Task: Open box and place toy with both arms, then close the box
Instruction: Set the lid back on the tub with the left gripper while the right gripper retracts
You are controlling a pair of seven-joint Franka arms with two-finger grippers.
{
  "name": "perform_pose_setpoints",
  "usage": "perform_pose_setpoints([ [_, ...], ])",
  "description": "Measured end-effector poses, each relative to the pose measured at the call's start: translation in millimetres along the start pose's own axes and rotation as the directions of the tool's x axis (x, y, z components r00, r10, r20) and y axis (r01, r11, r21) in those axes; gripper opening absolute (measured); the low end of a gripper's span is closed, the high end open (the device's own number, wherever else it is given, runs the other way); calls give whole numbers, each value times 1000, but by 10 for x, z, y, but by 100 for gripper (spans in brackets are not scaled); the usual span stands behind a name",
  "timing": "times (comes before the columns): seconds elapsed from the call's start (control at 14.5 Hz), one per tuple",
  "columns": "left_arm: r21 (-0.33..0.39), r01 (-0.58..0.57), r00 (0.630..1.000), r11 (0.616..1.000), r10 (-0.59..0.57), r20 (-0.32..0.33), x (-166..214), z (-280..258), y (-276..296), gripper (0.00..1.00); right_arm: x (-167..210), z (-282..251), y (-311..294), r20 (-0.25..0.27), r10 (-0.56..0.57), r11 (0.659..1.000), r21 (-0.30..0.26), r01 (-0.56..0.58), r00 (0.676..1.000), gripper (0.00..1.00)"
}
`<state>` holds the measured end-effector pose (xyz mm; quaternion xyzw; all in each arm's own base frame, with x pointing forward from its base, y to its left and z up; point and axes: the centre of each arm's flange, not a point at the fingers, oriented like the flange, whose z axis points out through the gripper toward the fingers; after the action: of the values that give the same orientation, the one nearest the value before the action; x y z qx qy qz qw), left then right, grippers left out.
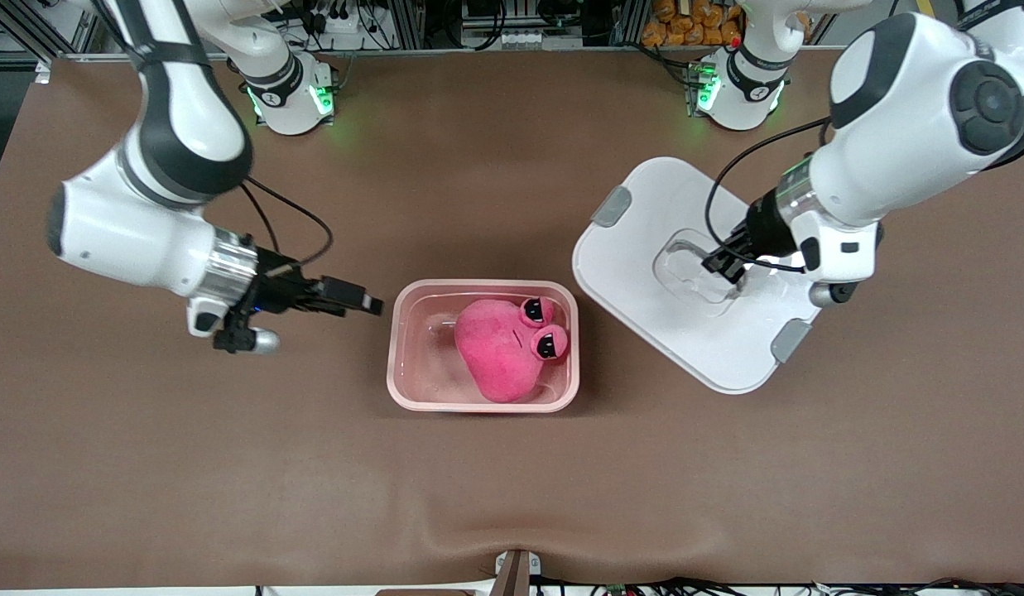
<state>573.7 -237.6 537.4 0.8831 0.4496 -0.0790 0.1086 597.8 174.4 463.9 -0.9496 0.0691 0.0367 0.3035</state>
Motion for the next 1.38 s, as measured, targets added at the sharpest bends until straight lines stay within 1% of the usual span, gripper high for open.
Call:
perform_pose_setpoints([
  [0.07,-17,38,999,999,-38,-6,-87,45,65,7,-77,-208,125,14,-20,997,-69,21,1000,100],
  [0.14,-35,74,997,997,-74,-8,-166,83,120,7,-136,-421,224,13,-35,991,-128,36,999,100],
  [0.28,-72,146,989,987,-147,-11,-324,147,222,7,-211,-817,419,-5,-48,974,-222,45,999,100],
  [0.41,-106,218,975,970,-221,-23,-472,226,315,7,-268,-1146,626,-12,-77,949,-309,69,997,100],
  [0.55,-142,282,957,949,-289,-36,-632,341,414,7,-342,-1424,783,-4,-116,923,-369,107,993,100],
  [0.76,-199,355,926,913,-373,-60,-851,531,544,7,-488,-1791,885,-4,-139,882,-456,122,990,100],
  [1.11,-310,415,885,856,-459,-82,-1306,919,736,7,-703,-2365,710,1,-145,833,-539,123,989,100],
  [1.24,-347,423,870,837,-482,-102,-1493,1122,802,7,-748,-2444,692,14,-134,826,-551,120,991,100],
  [1.38,-383,430,855,818,-505,-119,-1664,1291,889,7,-797,-2448,691,44,-115,825,-552,120,992,100],
])
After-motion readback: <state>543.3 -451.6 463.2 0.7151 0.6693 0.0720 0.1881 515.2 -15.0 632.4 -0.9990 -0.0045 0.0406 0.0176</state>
